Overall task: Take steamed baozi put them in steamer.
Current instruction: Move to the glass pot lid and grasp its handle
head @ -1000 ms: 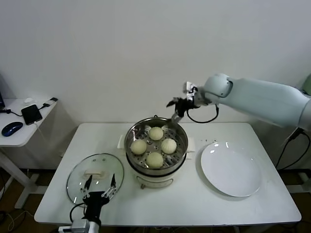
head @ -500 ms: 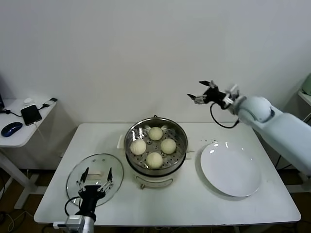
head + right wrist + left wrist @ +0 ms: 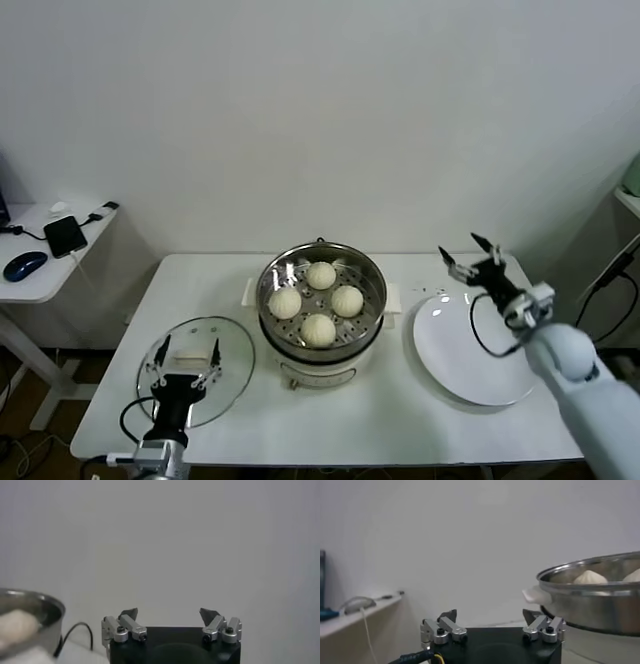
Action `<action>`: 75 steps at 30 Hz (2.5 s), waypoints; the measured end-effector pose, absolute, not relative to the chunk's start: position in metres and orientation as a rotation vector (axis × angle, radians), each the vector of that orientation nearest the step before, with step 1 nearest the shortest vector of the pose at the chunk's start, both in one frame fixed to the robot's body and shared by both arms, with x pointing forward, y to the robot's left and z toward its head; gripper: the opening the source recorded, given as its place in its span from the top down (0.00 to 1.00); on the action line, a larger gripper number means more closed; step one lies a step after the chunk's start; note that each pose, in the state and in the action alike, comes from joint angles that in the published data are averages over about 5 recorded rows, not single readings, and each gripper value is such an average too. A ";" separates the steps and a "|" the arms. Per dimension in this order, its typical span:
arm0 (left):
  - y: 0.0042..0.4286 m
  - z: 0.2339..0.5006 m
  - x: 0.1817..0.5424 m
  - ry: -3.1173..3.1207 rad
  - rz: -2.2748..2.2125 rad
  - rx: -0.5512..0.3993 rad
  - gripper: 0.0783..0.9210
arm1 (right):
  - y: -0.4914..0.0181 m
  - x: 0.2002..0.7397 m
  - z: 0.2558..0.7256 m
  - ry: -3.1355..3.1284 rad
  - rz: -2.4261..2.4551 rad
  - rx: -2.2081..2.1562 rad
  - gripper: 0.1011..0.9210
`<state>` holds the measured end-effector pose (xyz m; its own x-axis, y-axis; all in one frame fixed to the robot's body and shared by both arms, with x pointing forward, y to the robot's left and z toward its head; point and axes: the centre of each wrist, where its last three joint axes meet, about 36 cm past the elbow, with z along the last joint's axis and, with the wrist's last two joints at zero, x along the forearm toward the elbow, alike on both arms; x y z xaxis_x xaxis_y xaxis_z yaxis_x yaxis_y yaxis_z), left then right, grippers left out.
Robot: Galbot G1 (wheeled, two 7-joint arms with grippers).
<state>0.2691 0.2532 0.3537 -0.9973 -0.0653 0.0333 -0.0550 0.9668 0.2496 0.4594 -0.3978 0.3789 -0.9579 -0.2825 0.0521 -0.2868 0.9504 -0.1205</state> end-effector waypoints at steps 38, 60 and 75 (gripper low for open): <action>0.328 0.229 0.275 -2.284 -2.188 0.047 0.12 | -0.351 0.320 0.264 -2.985 0.046 0.072 0.12; 0.329 0.214 0.314 -2.103 -2.287 0.037 0.31 | -0.344 0.314 0.261 -2.983 0.038 0.058 0.12; 0.321 0.206 0.322 -2.083 -2.256 0.056 0.83 | -0.337 0.318 0.260 -2.978 0.047 0.084 0.12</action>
<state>0.3221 0.3208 0.2065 -0.9968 -0.0769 0.0210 0.0271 -0.0784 0.9966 0.3182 -0.3375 0.2597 -0.9854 -0.0538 0.1618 -0.0588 0.9979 -0.0265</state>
